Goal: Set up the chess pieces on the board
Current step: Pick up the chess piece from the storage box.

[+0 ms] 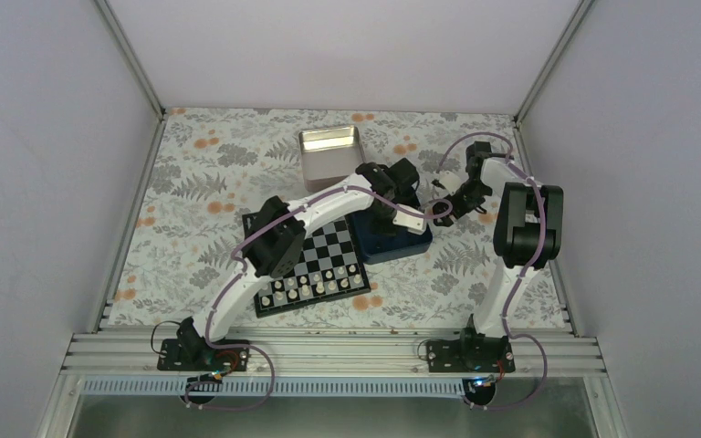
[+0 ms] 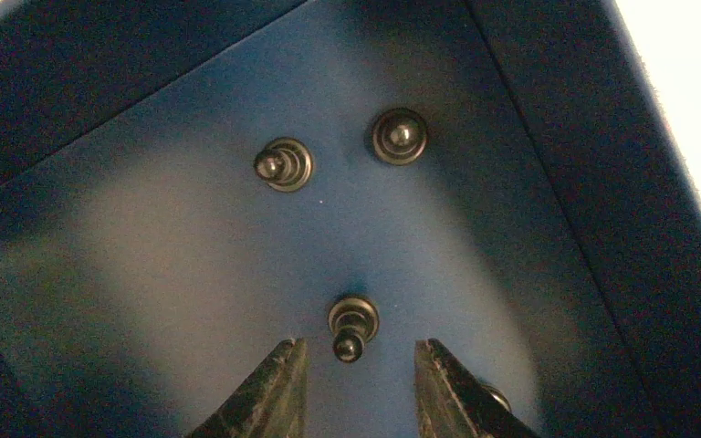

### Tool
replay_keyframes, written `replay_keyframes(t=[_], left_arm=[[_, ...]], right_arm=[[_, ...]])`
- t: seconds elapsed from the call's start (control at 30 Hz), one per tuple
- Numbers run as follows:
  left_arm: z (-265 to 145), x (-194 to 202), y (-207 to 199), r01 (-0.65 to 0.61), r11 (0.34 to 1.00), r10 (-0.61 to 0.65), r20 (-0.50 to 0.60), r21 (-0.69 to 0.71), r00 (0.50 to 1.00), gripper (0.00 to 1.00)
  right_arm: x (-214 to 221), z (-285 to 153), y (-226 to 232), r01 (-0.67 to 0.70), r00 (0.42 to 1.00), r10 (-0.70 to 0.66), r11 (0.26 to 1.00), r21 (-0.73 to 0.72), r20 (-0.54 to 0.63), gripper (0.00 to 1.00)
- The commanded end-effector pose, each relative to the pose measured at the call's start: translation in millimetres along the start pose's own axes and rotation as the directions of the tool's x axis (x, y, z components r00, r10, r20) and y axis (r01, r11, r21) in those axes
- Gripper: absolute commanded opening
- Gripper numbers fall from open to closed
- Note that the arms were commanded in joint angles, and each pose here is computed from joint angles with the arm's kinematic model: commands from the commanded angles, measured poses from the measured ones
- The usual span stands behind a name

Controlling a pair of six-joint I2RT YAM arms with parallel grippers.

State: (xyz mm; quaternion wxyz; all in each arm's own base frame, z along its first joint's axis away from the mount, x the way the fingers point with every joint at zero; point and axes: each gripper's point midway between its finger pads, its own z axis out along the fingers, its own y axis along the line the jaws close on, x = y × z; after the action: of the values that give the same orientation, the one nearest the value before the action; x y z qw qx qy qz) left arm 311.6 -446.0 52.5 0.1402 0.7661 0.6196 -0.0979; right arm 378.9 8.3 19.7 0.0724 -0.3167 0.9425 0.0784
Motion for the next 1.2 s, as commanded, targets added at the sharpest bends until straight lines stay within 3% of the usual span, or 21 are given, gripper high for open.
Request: replay_keyframes(t=[0.0,0.6,1.17], left_arm=[[8,-1,-1,-0.018,1.000,0.018,-0.005,0.015,1.000,0.30],[15,1,-2,-0.025,1.000,0.025,-0.014,0.015,1.000,0.26],[19,2,-6,-0.038,0.999,0.039,-0.020,0.033,0.999,0.08]], right_arm=[[12,6,7,-0.011,1.000,0.011,0.999,-0.045,-0.018,1.00],[14,6,8,-0.014,1.000,0.013,0.999,-0.052,-0.017,1.00],[14,6,8,-0.017,1.000,0.016,0.998,-0.056,-0.015,1.00]])
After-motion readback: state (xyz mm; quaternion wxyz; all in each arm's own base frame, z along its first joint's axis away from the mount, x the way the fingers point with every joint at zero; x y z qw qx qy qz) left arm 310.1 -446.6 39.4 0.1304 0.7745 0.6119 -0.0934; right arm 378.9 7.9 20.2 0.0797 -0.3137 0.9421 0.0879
